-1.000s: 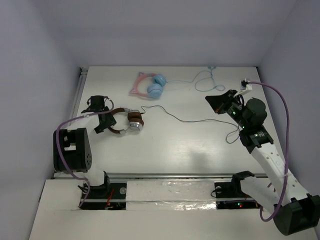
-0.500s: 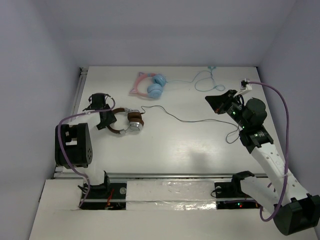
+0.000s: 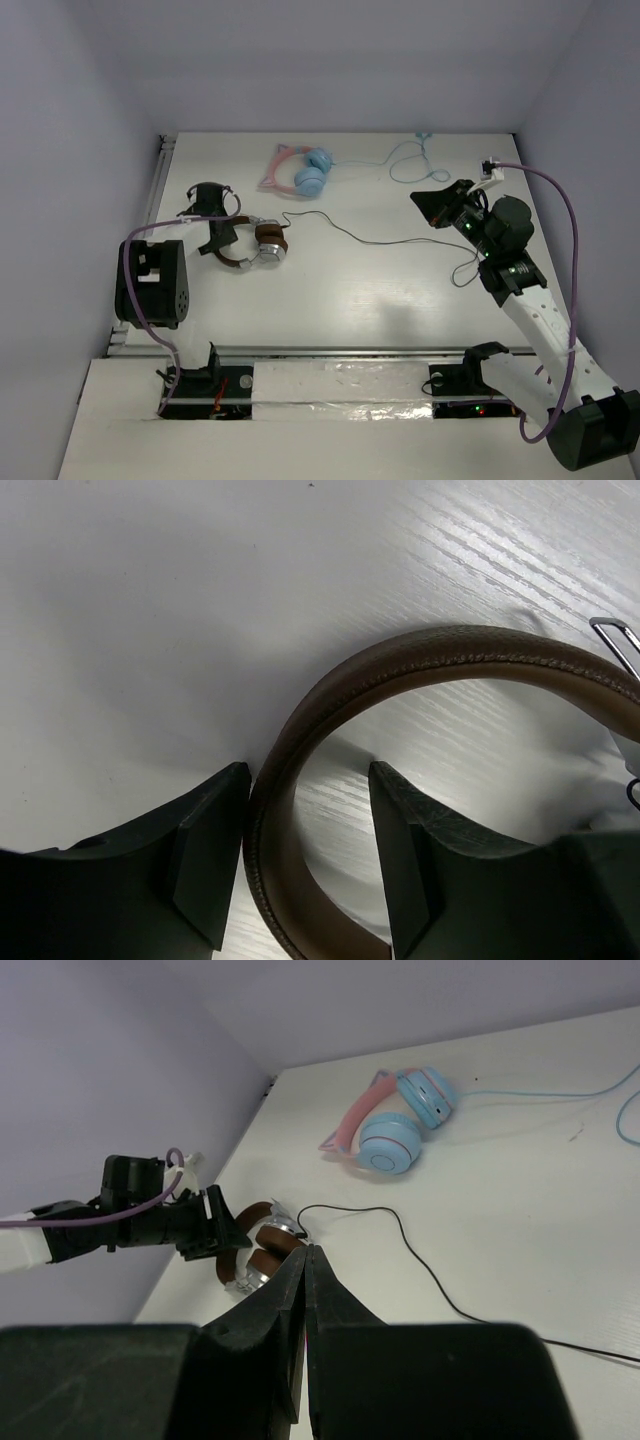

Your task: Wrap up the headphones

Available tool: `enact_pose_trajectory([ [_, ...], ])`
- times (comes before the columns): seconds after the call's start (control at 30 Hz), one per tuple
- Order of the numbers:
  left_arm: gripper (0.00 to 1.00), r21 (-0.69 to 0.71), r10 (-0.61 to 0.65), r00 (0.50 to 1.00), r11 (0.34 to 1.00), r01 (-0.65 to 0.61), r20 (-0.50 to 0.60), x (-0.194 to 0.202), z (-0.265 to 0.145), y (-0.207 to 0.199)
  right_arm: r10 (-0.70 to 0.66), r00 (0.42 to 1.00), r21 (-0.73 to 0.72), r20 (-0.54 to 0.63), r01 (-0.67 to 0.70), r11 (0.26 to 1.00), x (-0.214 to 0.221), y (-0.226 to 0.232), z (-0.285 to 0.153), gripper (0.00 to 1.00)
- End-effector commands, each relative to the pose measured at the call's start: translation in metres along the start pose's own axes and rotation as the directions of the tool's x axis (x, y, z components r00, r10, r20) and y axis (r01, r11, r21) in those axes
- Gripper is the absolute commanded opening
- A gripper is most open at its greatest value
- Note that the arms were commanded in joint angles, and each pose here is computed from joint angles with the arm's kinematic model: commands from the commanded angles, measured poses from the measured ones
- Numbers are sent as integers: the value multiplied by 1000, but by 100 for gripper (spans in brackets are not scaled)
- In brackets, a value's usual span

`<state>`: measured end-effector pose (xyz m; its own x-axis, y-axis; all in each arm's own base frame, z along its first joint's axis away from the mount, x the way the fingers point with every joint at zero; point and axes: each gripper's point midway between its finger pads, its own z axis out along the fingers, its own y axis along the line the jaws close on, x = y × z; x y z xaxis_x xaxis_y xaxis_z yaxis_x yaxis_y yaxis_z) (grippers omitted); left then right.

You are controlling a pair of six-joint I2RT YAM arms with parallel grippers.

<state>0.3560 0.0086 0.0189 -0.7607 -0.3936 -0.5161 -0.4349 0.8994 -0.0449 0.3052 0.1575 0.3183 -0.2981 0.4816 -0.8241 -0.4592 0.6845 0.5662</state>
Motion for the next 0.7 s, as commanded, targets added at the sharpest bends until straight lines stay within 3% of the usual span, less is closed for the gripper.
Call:
enact_pose_trajectory([
  [0.0,47,-24,40,997,999,-42,-70,23,8,-3,-31,999,-56,39,33,998,-14,17,-2,7],
  [0.07,44,-27,66,994,997,-69,-85,30,9,-7,-30,999,-52,38,32,998,-13,16,-1,7],
  [0.27,1,-37,69,996,997,-71,-54,21,4,-6,-30,999,-54,35,32,998,-13,16,-1,8],
  [0.5,0,-2,109,993,994,-109,48,-4,-23,-19,-31,999,-45,38,33,998,-13,14,-1,8],
  [0.67,0,116,147,979,980,-164,145,-15,-66,-51,-32,999,-60,33,34,998,-11,16,0,10],
])
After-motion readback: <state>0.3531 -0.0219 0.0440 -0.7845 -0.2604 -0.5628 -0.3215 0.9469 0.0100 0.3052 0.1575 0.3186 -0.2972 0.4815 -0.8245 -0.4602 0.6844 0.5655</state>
